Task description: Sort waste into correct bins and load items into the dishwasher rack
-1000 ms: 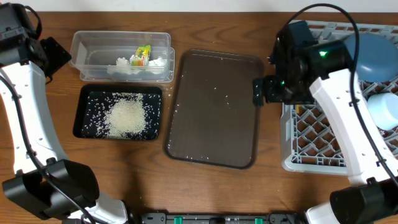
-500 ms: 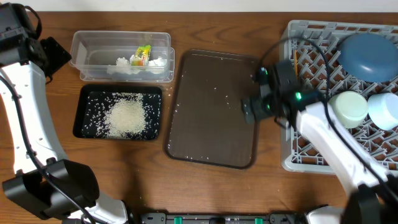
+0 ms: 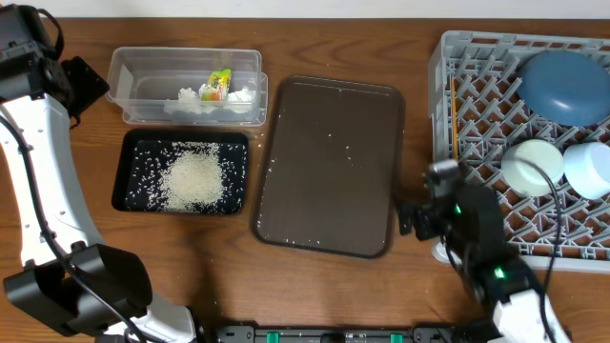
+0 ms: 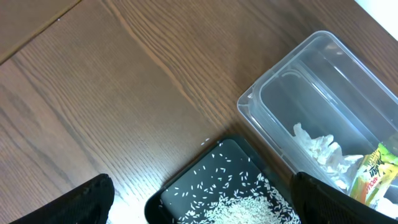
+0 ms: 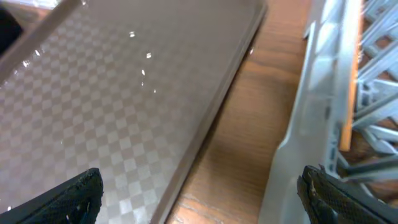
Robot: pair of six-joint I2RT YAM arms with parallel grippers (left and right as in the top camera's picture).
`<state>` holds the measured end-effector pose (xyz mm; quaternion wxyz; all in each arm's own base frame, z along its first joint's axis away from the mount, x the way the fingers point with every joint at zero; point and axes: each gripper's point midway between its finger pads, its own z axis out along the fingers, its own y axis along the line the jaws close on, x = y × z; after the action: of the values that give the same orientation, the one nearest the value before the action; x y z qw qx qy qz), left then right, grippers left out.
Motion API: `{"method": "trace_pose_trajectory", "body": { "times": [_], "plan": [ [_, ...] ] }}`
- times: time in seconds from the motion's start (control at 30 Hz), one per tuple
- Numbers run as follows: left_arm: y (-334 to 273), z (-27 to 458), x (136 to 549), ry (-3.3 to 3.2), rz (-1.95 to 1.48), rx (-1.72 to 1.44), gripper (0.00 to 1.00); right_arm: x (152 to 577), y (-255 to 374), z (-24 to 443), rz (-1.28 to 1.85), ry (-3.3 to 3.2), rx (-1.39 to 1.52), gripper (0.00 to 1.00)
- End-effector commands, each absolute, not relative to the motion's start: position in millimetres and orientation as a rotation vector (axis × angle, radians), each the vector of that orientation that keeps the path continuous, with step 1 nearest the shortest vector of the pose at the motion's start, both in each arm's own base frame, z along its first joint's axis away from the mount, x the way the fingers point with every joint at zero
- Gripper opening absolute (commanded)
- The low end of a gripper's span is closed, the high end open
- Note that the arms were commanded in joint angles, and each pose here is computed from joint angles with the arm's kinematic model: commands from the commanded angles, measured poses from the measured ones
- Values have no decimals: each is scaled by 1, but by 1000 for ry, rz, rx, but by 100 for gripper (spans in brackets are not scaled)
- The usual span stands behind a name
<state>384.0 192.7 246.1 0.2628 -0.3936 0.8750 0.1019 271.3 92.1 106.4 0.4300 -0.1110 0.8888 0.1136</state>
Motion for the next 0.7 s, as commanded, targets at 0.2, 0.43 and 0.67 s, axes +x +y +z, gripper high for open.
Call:
{"method": "trace_pose_trajectory", "body": {
  "times": [0.2, 0.43, 0.67],
  "plan": [
    [196, 249, 382, 2357, 290, -1073, 92, 246, 79, 116, 290, 1998, -248, 99],
    [196, 249, 382, 2357, 290, -1073, 93, 241, 64, 113, 263, 1917, -193, 99],
    [196, 249, 382, 2357, 290, -1073, 93, 241, 57, 129, 206, 1791, -212, 99]
  ]
}}
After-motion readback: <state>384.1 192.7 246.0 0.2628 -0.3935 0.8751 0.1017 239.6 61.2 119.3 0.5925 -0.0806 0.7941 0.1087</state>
